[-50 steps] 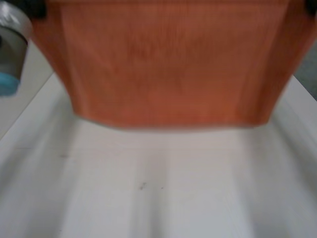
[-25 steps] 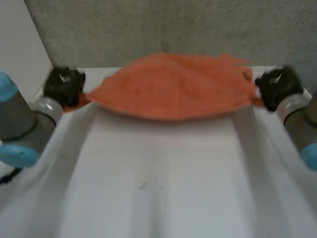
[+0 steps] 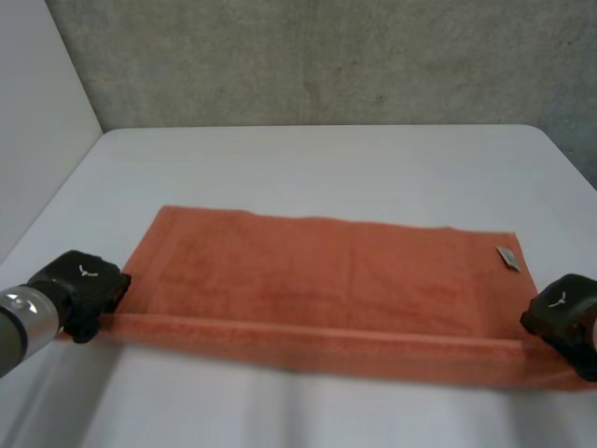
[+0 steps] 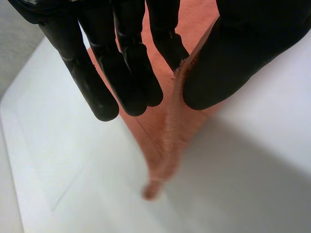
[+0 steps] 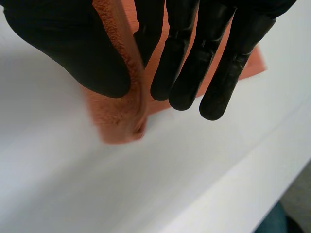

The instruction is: Fold the laundry

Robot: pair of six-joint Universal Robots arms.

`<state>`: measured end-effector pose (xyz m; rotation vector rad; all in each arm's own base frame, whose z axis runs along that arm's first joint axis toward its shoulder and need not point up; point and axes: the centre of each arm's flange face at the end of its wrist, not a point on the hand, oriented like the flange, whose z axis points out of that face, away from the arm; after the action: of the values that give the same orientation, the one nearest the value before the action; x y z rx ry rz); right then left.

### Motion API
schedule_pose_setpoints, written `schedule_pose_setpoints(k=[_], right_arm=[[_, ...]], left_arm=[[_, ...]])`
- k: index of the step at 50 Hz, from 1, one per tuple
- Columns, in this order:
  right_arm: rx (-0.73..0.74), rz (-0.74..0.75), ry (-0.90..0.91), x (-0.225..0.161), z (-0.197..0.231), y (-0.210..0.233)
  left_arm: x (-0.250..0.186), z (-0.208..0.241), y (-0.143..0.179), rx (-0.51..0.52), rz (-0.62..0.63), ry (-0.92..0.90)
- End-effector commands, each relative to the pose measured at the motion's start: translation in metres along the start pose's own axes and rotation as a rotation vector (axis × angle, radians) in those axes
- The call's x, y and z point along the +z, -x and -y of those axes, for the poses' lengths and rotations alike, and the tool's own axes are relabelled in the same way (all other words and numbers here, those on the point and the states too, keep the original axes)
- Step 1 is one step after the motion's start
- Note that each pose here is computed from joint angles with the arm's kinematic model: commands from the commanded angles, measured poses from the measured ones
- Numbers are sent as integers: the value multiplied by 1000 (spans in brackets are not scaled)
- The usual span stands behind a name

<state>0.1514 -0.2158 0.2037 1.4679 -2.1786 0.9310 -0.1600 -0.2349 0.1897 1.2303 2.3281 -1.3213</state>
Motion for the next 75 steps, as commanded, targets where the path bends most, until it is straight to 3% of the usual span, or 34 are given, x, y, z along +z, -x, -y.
schedule_pose_setpoints(k=[1,8,14,22,32,38,44,49,60,67,75], right_arm=[[24,-195,-135,21,16,-31],[107,-229,-213,89,47,-35],[151,-343,-132,138,54,-43],[179,-508,-181,172,62,-52],[215,-575,-259,165,71,-50],[325,-611,-342,130,74,-65],[364,-566,-414,99,74,-62],[363,-431,-415,74,52,-50],[532,-155,-265,75,-13,-25],[568,-106,-285,82,-25,-19],[549,-168,-322,99,-29,-20]], left_arm=[[14,16,18,33,71,-98],[88,48,11,95,136,-285],[143,64,12,105,184,-357],[183,75,2,129,207,-422],[175,85,-14,150,211,-486],[157,89,-13,145,219,-499],[135,91,-12,108,208,-502],[111,89,-10,-1,182,-509],[85,77,-14,-268,100,-503],[85,72,-19,-285,82,-490],[85,70,-18,-287,83,-486]])
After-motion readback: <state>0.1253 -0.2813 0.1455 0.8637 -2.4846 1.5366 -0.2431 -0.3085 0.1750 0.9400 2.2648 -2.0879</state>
